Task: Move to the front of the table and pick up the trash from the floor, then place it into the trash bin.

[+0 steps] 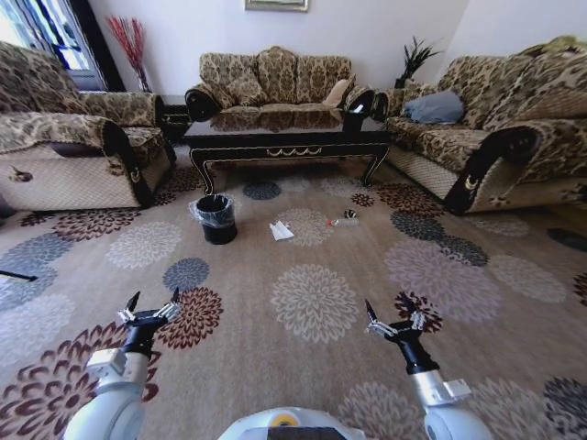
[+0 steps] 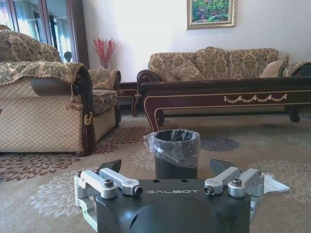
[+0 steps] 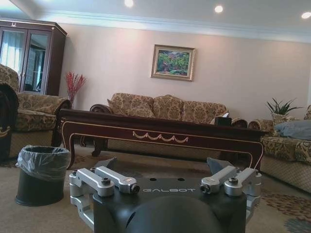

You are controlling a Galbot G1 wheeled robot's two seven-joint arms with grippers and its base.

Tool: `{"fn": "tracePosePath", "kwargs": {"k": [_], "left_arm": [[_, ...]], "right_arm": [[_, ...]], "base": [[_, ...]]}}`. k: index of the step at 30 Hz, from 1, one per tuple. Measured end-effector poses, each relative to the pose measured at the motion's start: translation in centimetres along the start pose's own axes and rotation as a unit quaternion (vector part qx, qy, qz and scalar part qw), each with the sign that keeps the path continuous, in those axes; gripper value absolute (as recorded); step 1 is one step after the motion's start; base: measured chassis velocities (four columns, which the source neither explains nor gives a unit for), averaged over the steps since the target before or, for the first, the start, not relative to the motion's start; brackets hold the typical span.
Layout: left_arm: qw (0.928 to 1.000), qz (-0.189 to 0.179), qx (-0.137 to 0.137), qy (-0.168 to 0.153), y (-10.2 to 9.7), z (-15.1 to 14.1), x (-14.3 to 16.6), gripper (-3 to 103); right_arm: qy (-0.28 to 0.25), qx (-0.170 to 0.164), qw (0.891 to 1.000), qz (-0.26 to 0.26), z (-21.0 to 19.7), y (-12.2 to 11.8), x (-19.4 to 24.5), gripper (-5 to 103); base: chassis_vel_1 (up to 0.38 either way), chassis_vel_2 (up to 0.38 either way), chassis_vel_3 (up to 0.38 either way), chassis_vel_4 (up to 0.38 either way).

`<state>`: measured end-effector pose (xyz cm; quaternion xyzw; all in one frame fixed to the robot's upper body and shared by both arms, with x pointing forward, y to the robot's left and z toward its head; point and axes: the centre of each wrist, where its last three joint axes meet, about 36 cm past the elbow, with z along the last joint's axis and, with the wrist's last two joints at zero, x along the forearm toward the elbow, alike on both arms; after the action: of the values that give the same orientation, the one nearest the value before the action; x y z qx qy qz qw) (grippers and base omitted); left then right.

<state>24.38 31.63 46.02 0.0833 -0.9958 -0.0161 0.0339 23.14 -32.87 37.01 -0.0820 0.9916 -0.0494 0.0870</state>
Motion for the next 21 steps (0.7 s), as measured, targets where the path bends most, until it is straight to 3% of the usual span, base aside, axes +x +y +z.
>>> {"fn": "tracePosePath", "kwargs": {"k": [4, 7, 21], "left_arm": [[1.0000, -0.001, 0.001, 0.000, -0.01, 0.02, 0.01, 100], [1.0000, -0.001, 0.003, 0.002, -0.14, 0.01, 0.26, 100], [1.0000, -0.005, 0.005, 0.003, -0.06, 0.06, 0.49, 100]], "right_arm": [[0.000, -0.001, 1.000, -0.001, 0.15, 0.04, 0.11, 100], [-0.003, -0.020, 1.000, 0.003, -0.09, 0.55, 0.06, 100], [-0.001, -0.010, 1.000, 0.000, 0.04, 0.34, 0.00, 100]], "base": [[-0.162, 0.164, 0.156, -0.167], [-0.233, 0.243, 0.221, -0.247], [-0.234, 0.254, 0.233, -0.248]]}}
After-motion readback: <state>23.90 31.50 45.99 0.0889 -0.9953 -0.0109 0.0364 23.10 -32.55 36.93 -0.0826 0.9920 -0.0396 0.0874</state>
